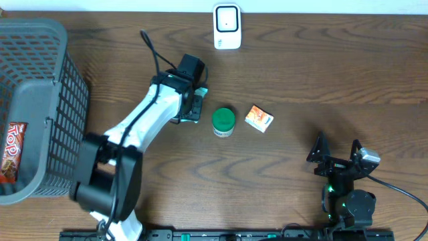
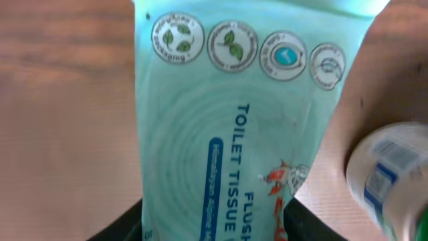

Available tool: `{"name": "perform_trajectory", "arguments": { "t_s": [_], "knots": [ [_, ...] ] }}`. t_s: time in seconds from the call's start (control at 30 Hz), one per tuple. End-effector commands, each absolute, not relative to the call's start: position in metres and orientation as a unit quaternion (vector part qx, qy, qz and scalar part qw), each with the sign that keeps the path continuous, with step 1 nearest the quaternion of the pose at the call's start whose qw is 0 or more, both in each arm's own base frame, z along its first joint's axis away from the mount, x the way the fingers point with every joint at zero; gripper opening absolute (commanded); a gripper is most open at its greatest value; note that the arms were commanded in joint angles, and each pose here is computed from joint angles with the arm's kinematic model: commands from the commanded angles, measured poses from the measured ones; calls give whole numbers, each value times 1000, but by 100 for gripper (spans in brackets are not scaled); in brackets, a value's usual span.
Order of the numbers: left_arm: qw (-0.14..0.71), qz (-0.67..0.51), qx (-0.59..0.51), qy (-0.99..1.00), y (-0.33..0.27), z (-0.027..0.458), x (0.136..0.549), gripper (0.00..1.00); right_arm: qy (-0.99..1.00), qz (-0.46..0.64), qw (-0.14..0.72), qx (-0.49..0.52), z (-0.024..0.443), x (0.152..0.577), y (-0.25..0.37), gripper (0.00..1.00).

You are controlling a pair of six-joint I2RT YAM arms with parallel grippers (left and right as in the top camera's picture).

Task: Scan the item barcode
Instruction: 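Regrasp the tissue pack with the left gripper and lift it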

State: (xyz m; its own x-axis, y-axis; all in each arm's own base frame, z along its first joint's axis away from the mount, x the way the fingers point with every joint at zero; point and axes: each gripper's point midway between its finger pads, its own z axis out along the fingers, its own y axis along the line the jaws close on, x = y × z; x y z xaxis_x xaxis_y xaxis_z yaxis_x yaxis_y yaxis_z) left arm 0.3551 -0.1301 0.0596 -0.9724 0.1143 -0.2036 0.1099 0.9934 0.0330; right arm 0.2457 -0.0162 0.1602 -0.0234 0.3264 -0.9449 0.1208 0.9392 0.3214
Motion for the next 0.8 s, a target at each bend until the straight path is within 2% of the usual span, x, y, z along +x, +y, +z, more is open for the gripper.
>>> {"name": "perform_trajectory", "arguments": {
  "t_s": [0.0,0.13,0.33,0.37,0.4,0.47,0.57,0.63,0.77],
  "knots": [
    [81,8,-2,997,-127,58,344,47,710,76,681,161,160,245,-17,99],
    [46,-39,-4,998,-141,47,327,45,710,76,681,161,160,245,-17,99],
    [28,-41,-48,998,-140,39,317,44,710,76,681,161,160,245,-17,99],
    [26,-43,-56,997,-141,39,317,55,710,75,681,161,160,245,-17,99],
    [22,-49,-59,997,-143,39,315,75,710,76,681,161,160,245,-17,99],
    [19,-56,-58,997,-145,40,314,100,710,76,681,161,160,245,-17,99],
    [31,-61,-59,996,-144,56,320,98,710,76,681,161,160,245,-17,99],
    [52,-69,-51,995,-141,83,329,98,710,76,681,161,160,245,-17,99],
    [153,-64,-64,984,-111,180,362,98,710,76,681,161,160,245,-17,99]
  ]
}}
